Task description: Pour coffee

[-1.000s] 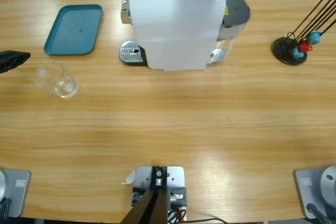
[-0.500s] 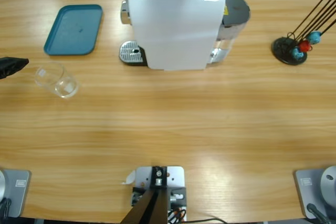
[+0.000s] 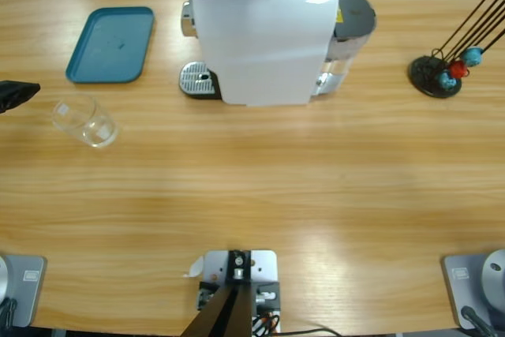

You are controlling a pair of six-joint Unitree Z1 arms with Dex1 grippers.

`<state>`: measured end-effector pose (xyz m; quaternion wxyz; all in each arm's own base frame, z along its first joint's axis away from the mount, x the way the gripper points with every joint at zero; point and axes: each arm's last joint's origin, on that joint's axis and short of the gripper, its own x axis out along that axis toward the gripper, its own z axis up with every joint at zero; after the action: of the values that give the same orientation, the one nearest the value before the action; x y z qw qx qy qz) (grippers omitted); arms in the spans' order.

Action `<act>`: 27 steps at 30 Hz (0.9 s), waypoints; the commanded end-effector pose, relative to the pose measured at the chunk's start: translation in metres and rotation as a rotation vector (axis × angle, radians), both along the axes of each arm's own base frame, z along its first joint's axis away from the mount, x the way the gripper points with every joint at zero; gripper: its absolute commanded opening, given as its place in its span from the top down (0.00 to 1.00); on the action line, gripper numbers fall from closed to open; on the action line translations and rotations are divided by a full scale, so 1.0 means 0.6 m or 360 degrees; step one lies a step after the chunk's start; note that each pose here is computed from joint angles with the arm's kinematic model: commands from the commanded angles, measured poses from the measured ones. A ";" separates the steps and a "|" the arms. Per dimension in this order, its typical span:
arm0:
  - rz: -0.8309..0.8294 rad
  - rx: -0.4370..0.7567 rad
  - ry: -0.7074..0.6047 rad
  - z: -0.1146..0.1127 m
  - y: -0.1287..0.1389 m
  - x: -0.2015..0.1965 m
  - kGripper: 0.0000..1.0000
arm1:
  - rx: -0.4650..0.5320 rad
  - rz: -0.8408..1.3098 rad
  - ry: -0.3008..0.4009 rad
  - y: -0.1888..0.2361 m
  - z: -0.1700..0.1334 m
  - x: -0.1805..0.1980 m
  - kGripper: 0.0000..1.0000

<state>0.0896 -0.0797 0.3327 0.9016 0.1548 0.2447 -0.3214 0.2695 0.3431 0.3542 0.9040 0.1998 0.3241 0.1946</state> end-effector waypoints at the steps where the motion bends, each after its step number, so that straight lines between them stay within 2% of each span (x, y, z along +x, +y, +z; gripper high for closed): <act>1: 0.0010 0.0049 0.0046 -0.007 -0.005 0.008 0.00 | -0.0380 0.0093 0.0370 0.048 -0.212 -0.007 1.00; 7: 0.0009 0.0049 0.0045 -0.006 -0.006 0.009 0.00 | -0.0490 -0.0015 0.0529 0.025 -0.259 -0.004 1.00; 27: 0.0072 0.0046 0.0048 -0.006 0.001 0.014 0.00 | -0.0609 -0.0048 0.0573 0.019 -0.281 -0.006 1.00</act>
<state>0.0951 -0.0774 0.3354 0.9088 0.1489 0.2472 -0.3014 0.2708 0.3442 0.3399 0.8943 0.2153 0.3530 0.1709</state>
